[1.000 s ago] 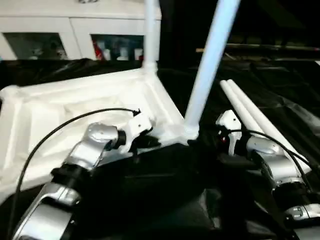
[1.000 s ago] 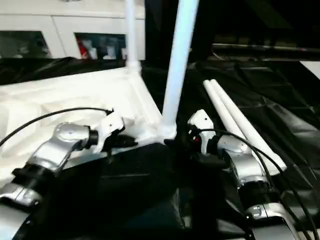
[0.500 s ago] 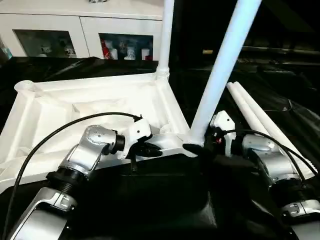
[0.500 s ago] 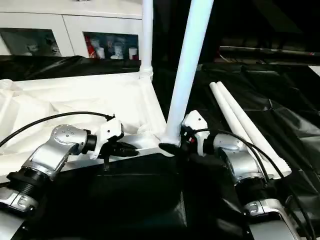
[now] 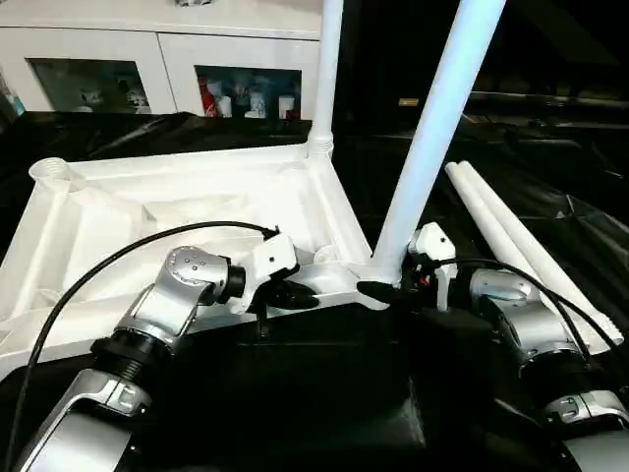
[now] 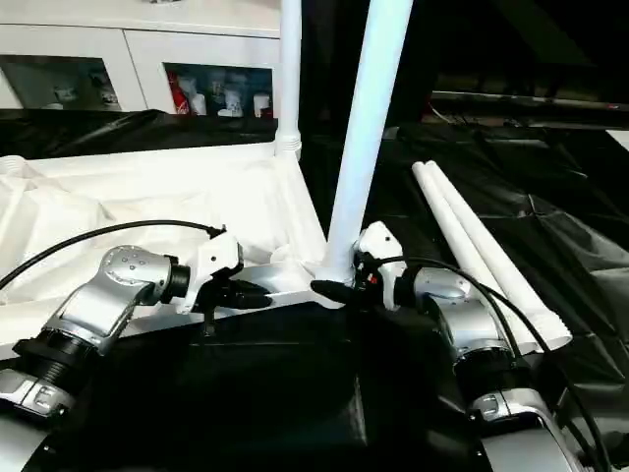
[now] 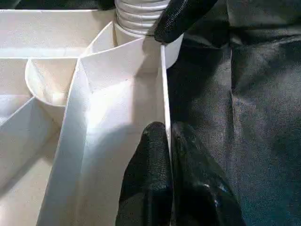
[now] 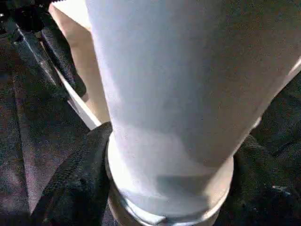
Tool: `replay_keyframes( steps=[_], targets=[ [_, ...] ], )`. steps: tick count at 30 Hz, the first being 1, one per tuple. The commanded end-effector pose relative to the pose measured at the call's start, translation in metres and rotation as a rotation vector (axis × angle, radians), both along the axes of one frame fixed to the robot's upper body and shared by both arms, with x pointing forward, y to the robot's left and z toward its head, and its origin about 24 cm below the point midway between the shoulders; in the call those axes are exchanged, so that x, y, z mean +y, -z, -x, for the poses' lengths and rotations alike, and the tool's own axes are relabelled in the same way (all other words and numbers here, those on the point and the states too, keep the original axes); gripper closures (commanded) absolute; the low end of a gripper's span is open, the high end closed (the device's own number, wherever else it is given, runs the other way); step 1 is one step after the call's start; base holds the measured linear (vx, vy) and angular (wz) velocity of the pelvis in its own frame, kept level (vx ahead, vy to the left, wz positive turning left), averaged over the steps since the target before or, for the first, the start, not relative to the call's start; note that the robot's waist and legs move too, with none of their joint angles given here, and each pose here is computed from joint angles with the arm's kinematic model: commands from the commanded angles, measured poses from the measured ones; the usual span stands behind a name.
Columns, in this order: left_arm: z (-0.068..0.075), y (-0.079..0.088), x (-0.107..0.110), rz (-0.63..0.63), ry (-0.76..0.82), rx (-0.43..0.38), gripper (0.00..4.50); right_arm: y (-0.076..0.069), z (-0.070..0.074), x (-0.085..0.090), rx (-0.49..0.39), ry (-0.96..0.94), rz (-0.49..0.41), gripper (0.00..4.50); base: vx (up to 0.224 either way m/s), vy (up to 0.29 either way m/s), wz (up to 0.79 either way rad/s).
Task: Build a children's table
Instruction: Rotate leg to tighten
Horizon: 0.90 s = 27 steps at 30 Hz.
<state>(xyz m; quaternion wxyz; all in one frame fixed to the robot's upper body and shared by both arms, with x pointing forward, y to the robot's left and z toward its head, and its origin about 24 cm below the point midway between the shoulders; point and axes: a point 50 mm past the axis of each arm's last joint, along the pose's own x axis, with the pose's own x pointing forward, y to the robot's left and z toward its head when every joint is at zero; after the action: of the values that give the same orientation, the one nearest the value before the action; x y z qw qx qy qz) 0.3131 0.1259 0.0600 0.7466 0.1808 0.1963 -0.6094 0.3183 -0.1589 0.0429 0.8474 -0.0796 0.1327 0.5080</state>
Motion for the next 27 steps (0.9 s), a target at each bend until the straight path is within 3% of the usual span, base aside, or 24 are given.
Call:
replay_keyframes(
  steps=[1,8,10,11,12,13,15,17,19,21,22,27],
  targets=[
    [0.003,-0.007,-0.01,0.062,0.043,-0.027,4.5,0.0,-0.002,0.0,-0.003,0.022,-0.004,1.74,0.0,0.0,0.0],
    [-0.018,0.008,-0.019,0.031,-0.24,-0.099,4.5,0.035,-0.008,0.0,0.062,0.479,-0.007,1.76,0.0,0.0,0.0],
    [-0.02,0.01,-0.023,0.03,-0.288,-0.101,4.5,0.039,-0.01,0.001,0.071,0.557,-0.002,1.76,0.0,0.0,0.0],
    [-0.025,0.016,-0.038,0.028,-0.419,-0.101,4.5,0.047,-0.015,0.006,0.098,0.759,0.024,1.76,0.0,0.0,0.0],
    [-0.026,0.017,-0.042,0.029,-0.448,-0.099,4.5,0.048,-0.016,0.007,0.106,0.801,0.032,1.76,0.0,0.0,0.0],
    [-0.026,0.017,-0.042,0.029,-0.448,-0.099,4.5,0.048,-0.016,0.007,0.106,0.801,0.032,1.76,0.0,0.0,0.0],
    [-0.026,0.02,-0.062,0.033,-0.496,-0.089,4.5,0.048,-0.022,0.02,0.112,0.875,0.061,1.76,0.0,0.0,0.0],
    [-0.024,0.022,-0.07,0.002,-0.448,-0.101,4.5,0.042,-0.026,0.034,0.07,0.811,0.067,1.76,0.0,0.0,0.0],
    [-0.024,0.022,-0.07,-0.002,-0.444,-0.105,4.5,0.041,-0.026,0.036,0.066,0.806,0.066,1.76,0.0,0.0,0.0],
    [-0.025,0.02,-0.064,0.001,-0.425,-0.114,4.5,0.034,-0.028,0.041,0.053,0.741,-0.021,1.21,0.0,0.0,0.0],
    [-0.026,0.019,-0.061,-0.004,-0.423,-0.123,4.5,0.03,-0.029,0.041,0.042,0.725,-0.047,1.21,0.0,0.0,0.0],
    [-0.027,0.017,-0.049,-0.013,-0.388,-0.137,4.5,0.019,-0.034,0.033,-0.012,0.683,-0.065,0.72,0.0,0.0,0.0]
  ],
)
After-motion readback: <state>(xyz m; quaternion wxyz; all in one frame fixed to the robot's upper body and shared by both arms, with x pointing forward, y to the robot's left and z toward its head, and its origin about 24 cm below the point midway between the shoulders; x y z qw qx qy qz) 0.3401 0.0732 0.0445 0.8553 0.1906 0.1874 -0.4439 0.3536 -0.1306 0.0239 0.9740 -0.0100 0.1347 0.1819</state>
